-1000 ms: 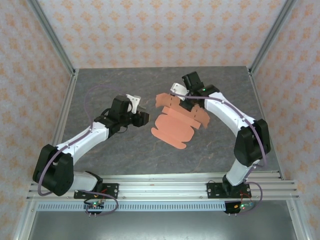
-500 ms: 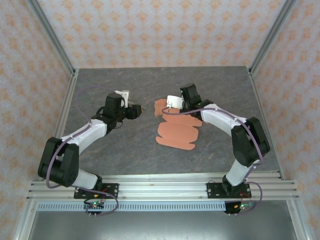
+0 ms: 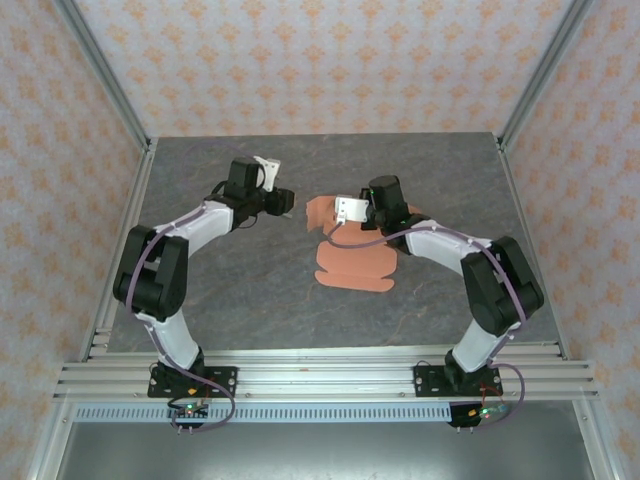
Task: Fold the paper box
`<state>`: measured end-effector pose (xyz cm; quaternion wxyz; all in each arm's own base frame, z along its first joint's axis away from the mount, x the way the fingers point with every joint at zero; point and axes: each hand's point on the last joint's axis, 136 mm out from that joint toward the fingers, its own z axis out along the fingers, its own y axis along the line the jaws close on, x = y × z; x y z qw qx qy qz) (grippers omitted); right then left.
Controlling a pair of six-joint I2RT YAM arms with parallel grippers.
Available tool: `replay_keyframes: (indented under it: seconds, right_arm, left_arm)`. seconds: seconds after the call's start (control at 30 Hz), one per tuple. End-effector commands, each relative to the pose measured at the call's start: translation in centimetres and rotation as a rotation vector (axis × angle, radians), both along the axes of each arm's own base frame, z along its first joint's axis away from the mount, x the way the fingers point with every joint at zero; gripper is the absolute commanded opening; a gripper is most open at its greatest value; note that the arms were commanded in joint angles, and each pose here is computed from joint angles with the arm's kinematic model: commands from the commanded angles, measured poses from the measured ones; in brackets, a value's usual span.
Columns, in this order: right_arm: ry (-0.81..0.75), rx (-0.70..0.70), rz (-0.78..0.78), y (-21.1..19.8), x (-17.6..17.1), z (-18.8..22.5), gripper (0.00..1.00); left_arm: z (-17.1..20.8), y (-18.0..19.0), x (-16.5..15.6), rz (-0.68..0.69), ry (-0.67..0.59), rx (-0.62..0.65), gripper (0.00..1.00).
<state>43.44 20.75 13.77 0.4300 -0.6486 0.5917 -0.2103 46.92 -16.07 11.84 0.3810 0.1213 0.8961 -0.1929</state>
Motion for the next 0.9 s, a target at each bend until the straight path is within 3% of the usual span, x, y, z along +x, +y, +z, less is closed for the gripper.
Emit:
replay_keyframes:
  seconds: [0.0,0.53,0.67,0.87]
  right_arm:
    - [-0.061,0.059,0.012,0.0,0.2,2.8,0.00]
    - [0.018,0.126,0.017,-0.3,-0.4,3.8,0.00]
    - [0.033,0.127,0.017,-0.5,-0.4,3.8,0.00]
    - [0.017,0.096,0.023,-0.6,0.1,3.1,0.00]
  left_arm:
    - [-2.0,-1.0,-1.0,-0.096,0.101,0.004,0.48]
    - [-3.4,-5.9,-0.9,-0.377,0.116,-0.093,0.46]
    - [-2.6,-7.8,-2.1,-0.515,0.086,-0.143,0.44]
    - [-2.9,-9.2,-3.2,-0.604,0.090,-0.122,0.44]
